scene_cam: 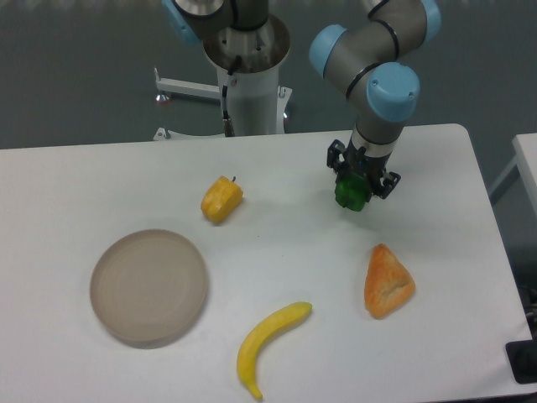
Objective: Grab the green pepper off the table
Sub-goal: 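Lift the grasped green pepper up off the table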
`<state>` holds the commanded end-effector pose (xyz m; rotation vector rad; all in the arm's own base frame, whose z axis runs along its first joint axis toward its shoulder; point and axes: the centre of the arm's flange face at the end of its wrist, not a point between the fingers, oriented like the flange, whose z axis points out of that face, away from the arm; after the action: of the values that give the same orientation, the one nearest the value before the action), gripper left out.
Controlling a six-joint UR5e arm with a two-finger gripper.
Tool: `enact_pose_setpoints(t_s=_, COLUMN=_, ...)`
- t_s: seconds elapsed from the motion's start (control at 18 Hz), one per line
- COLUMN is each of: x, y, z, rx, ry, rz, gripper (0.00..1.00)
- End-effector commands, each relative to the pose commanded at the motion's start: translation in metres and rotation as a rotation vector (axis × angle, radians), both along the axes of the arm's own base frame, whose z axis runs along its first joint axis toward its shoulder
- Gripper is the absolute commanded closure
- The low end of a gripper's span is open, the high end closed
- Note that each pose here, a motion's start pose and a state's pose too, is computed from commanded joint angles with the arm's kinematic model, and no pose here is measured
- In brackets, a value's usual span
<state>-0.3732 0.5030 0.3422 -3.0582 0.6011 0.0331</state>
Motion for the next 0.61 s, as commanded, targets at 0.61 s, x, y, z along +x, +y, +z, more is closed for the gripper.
enact_pose_setpoints(t_s=0.61, x=-0.012, y=0.061, z=0.040, rx=-0.088, ry=-0.029, rz=-0.356, gripper=0.86)
